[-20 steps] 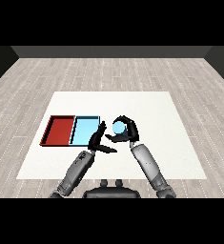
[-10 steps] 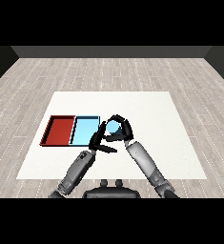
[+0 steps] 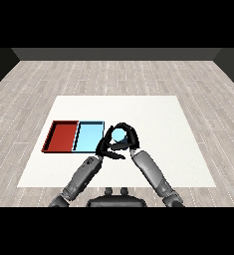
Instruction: Pick the blue can and put it in the blue box
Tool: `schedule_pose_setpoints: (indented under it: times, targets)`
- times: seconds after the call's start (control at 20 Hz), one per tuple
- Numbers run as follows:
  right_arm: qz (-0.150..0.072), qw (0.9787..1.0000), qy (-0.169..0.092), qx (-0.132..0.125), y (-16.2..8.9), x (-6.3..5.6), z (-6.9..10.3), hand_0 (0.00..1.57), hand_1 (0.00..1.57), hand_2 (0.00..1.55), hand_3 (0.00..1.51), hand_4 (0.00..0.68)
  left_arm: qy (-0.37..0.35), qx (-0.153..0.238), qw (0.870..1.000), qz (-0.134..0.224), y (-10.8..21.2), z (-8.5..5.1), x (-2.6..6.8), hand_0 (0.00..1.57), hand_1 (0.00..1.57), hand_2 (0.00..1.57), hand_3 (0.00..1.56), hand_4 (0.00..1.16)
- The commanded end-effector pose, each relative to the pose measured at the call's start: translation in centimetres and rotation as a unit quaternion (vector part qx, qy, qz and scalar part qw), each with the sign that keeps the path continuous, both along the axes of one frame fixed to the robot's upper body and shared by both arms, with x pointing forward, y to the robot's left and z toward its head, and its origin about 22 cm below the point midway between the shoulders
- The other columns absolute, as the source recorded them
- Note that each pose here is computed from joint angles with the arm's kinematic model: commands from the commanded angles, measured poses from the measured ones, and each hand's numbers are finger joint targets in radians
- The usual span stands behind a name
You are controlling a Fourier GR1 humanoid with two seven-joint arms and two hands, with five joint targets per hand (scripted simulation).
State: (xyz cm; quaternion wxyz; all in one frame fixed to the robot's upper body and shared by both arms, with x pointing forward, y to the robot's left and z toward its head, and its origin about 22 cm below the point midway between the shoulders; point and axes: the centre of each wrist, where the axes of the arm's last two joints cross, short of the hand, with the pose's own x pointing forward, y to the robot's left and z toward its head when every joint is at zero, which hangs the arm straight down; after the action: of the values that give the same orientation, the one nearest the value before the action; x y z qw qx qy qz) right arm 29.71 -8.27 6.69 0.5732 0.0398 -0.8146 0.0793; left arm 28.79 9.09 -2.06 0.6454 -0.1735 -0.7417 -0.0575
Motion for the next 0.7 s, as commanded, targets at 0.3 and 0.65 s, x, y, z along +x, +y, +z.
schedule_pose_setpoints:
  times: [0.3, 0.65]
  targets:
    - [0.019, 0.9985, 0.004, 0.052, 2.6, -1.3, 0.3, 1.47, 1.47, 1.46, 1.39, 0.601, 0.002, 0.022, 1.0, 0.005, -2.5, -0.1, 0.39, 0.0, 0.0, 0.0, 0.0, 0.37]
    - [0.024, 0.9955, 0.017, 0.09, 1.8, -1.7, -0.1, 1.47, 1.47, 1.46, 1.39, 0.607, 0.043, 0.008, 0.997, 0.061, -3.2, 0.2, 1.07, 0.43, 0.43, 0.62, 0.5, 0.57]
